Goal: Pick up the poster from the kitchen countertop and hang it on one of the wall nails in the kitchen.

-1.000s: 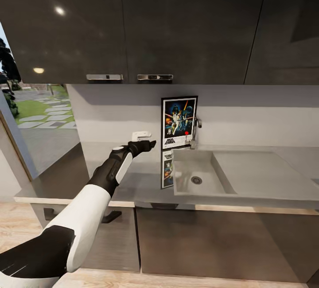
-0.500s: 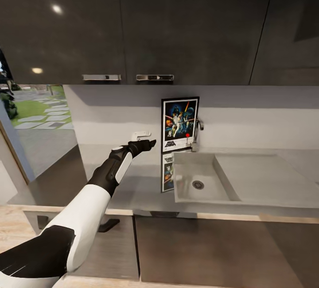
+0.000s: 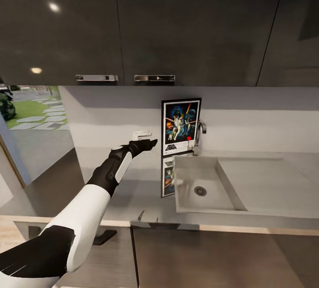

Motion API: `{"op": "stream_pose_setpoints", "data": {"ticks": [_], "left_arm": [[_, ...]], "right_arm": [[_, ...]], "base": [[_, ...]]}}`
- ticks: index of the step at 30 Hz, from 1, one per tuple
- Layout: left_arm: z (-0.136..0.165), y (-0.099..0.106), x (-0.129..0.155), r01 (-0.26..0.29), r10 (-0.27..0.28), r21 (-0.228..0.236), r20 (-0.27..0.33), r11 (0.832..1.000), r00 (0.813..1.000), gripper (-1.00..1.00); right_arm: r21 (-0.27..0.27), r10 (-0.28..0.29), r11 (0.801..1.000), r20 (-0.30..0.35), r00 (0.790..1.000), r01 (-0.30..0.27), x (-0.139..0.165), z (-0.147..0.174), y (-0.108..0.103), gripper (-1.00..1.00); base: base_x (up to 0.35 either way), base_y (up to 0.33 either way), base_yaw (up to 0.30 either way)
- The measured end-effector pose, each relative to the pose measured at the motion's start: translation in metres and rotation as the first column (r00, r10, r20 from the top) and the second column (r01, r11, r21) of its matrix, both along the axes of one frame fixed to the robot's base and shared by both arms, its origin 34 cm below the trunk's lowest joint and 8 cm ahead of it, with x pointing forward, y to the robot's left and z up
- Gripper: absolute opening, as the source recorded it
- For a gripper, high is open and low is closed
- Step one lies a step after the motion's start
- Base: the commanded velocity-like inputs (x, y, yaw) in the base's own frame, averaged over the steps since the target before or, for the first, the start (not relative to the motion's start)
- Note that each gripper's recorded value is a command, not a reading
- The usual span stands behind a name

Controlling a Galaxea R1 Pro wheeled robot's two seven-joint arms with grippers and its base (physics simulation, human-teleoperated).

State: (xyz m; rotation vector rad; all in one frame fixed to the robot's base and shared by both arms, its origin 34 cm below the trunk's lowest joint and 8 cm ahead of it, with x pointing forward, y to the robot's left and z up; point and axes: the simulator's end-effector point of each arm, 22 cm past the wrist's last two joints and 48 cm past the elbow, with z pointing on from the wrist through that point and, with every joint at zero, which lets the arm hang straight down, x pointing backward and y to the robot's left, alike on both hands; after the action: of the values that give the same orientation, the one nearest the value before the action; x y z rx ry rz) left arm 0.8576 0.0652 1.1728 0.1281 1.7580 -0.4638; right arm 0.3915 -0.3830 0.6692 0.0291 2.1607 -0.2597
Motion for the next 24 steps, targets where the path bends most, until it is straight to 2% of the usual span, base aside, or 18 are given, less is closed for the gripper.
{"op": "stream_pose_setpoints", "data": {"ticks": [5, 13, 17, 24], "left_arm": [[0.001, -0.002, -0.001, 0.008, -0.008, -0.001, 0.002, 1.000, 1.000, 1.00], [0.002, -0.006, -0.002, 0.025, -0.025, -0.004, 0.007, 1.000, 1.000, 1.00], [0.005, -0.012, -0.005, 0.067, -0.067, -0.014, 0.017, 0.998, 0.998, 1.00], [0.006, -0.012, -0.006, 0.078, -0.077, -0.017, 0.019, 0.997, 0.997, 1.00]], "right_arm": [[0.006, -0.010, 1.000, -0.062, 0.998, 0.010, -0.024, -0.016, 0.000, 1.00], [0.008, -0.012, 1.000, -0.090, 0.996, 0.013, -0.035, -0.022, 0.000, 1.00], [0.009, -0.013, 1.000, -0.093, 0.996, 0.014, -0.036, -0.023, 0.001, 1.00], [0.009, -0.014, 1.000, -0.094, 0.995, 0.015, -0.036, -0.023, 0.001, 1.00]], "base": [[0.017, 0.000, 0.000], [0.003, 0.000, -0.023], [0.000, 0.000, -0.203], [0.000, 0.000, -0.275]]}}
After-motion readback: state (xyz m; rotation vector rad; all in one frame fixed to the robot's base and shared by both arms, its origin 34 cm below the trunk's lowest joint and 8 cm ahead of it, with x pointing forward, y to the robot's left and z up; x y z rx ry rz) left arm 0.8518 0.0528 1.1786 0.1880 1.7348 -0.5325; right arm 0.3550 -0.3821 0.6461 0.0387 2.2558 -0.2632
